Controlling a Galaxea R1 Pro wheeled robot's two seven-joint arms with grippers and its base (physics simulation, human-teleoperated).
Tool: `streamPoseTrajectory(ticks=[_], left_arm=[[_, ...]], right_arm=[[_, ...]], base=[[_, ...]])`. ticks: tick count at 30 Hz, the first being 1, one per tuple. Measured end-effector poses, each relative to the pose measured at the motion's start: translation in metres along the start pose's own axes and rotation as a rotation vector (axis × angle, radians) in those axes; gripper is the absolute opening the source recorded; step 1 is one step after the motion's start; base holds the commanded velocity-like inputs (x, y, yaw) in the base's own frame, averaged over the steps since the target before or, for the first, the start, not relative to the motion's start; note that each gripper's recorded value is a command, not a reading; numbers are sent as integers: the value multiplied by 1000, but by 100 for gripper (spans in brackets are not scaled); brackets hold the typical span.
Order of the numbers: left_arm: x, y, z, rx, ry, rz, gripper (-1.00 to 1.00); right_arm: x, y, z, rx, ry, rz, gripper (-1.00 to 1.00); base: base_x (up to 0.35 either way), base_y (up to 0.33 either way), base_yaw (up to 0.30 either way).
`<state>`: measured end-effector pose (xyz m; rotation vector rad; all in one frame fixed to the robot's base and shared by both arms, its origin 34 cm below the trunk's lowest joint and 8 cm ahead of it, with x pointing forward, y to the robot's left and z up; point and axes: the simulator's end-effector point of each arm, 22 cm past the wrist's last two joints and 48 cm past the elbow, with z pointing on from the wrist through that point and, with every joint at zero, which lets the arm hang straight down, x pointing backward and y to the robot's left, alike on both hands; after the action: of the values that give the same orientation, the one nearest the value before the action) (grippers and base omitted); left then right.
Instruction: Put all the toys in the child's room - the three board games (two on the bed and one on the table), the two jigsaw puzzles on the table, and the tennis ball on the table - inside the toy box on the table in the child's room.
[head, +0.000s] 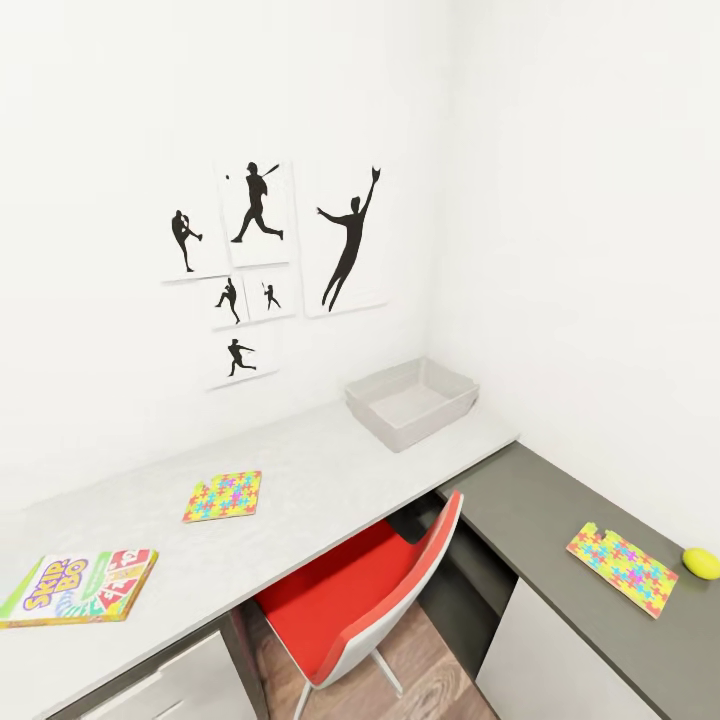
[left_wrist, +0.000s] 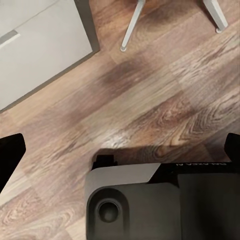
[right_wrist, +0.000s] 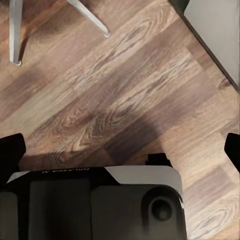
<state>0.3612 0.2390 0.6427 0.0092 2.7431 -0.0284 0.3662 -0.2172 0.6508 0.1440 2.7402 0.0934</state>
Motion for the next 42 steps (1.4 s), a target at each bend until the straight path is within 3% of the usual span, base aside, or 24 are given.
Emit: streamPoseTrajectory(ticks=[5,7,9,10,26,35,42], left_arm=[[-1,-3,0,25,-3,2,100],[0,-11,-1,69,-3,2,100],[1,-24,-2,129,0,4,100],[2,-43,-7,236,3,6,100],[3,-63,-29,502,10,12,100],[5,-81,-71,790,17,20,100],[5,-70,-88,874,20,21,100]], right_arm=[[-32,2,-6,-8,-95,-2,100],[-37,2,-13,-10,-126,-2,100],[-40,2,-22,-13,-150,0,100],[-39,1,-34,-16,-162,2,100],[-36,3,-40,-18,-161,4,100],[-40,2,-41,-18,-172,3,100],[-42,2,-41,-26,-179,2,100]], base=[[0,0,0],[0,0,0],[0,0,0],[0,0,0],[0,0,0],[0,0,0],[0,0,0]])
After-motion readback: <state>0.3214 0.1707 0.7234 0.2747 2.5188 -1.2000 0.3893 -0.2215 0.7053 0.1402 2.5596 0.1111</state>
